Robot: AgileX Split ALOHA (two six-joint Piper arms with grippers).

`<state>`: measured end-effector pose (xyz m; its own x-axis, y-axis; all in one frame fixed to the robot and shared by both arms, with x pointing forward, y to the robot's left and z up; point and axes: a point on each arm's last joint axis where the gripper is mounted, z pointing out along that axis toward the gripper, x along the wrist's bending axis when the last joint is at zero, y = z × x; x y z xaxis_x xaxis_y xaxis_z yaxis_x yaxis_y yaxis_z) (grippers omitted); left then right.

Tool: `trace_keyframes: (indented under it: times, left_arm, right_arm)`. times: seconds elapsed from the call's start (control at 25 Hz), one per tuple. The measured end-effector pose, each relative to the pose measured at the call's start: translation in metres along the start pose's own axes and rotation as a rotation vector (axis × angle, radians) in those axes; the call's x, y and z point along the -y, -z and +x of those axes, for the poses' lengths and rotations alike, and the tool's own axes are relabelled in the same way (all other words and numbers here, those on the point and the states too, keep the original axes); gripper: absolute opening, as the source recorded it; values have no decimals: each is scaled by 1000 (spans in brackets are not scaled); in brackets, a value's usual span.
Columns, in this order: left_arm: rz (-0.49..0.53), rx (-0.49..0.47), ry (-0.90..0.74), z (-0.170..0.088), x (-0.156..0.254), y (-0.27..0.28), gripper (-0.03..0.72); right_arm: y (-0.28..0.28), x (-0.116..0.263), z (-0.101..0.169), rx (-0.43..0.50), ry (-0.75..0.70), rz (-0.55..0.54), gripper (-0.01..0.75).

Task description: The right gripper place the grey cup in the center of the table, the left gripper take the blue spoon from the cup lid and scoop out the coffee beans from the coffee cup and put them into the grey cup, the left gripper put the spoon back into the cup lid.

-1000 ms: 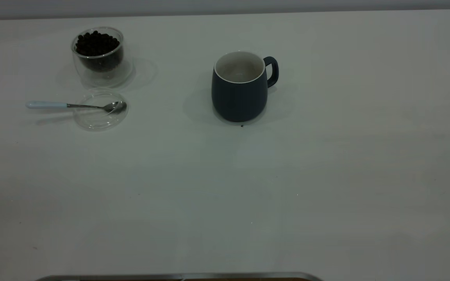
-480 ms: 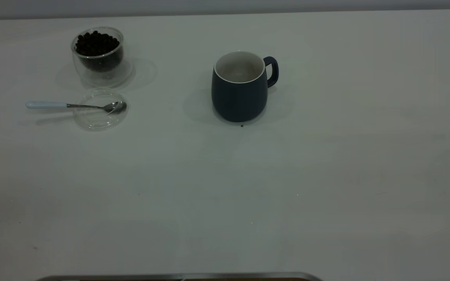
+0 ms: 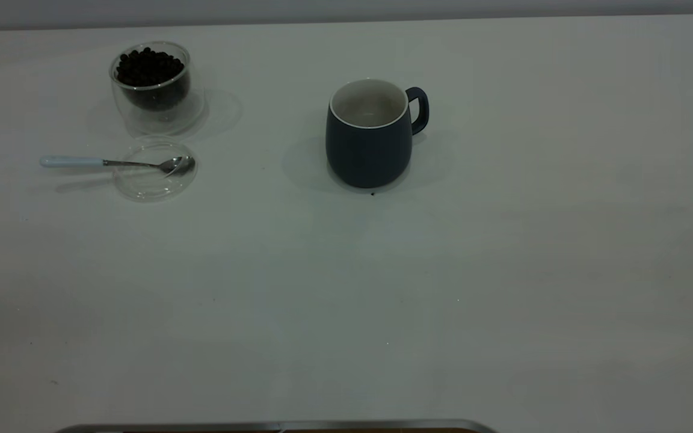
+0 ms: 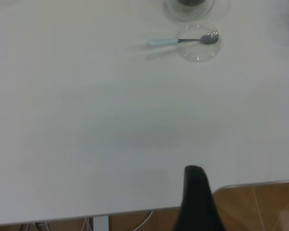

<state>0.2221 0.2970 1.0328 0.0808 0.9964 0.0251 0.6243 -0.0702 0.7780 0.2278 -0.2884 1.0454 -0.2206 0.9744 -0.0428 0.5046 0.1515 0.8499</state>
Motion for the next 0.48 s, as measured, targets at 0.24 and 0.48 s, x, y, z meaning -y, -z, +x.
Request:
trace_keyframes:
  times: [0.24, 0.48]
  left_arm:
    - [0, 0, 0, 0, 0, 0, 593]
    - [0, 0, 0, 0, 0, 0, 593]
  right_arm:
    - [0, 0, 0, 0, 0, 0, 511]
    - [0, 0, 0, 0, 0, 0, 511]
